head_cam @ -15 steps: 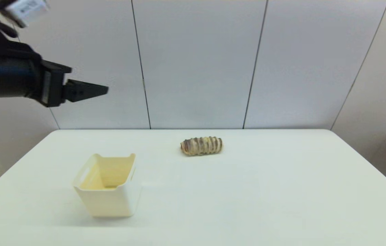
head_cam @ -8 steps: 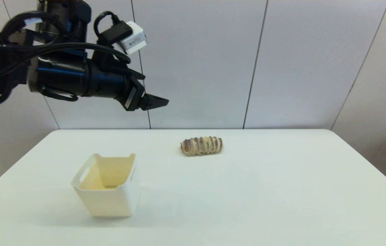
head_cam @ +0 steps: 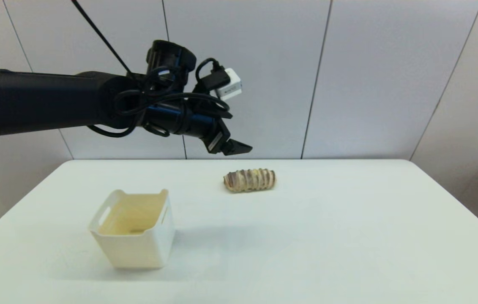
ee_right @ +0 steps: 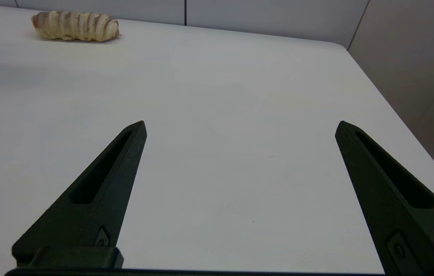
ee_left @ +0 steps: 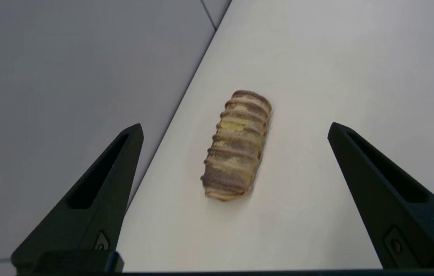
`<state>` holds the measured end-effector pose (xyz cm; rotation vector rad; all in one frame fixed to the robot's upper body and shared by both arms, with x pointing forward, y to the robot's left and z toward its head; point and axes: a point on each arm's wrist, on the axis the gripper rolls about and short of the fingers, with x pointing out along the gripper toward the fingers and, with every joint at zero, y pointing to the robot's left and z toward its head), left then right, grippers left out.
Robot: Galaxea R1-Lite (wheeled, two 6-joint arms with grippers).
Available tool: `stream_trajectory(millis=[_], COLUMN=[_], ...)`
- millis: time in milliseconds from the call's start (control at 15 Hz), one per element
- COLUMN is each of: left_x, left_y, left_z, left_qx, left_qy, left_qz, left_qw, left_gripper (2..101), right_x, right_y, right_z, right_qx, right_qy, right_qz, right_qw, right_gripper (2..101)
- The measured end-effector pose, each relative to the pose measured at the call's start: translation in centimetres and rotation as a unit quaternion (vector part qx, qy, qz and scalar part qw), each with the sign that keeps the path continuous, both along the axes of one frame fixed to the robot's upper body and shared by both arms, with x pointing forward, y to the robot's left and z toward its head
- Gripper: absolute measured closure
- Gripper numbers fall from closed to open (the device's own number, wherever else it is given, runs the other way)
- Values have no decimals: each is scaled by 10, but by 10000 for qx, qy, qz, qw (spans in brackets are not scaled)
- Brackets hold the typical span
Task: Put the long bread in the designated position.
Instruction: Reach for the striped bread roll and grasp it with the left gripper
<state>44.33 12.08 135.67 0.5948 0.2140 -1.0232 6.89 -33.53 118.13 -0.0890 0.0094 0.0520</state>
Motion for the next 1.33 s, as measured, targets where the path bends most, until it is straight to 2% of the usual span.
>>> stream_trajectory(millis=[467, 1333], left_x=[32, 51], left_y=[-43, -53], left_z=[-50, -106], left_qx=[155, 437], left_qy=[281, 790], left_qz=[-251, -209], left_qw=[9992, 9957], left_gripper=[54, 54], right_x=[0, 0], right_y=[0, 0], right_z=[0, 0], right_qx=[0, 0], right_qy=[0, -2], right_qz=[0, 0], right_qw=[10000, 10000], right_gripper=[46, 46])
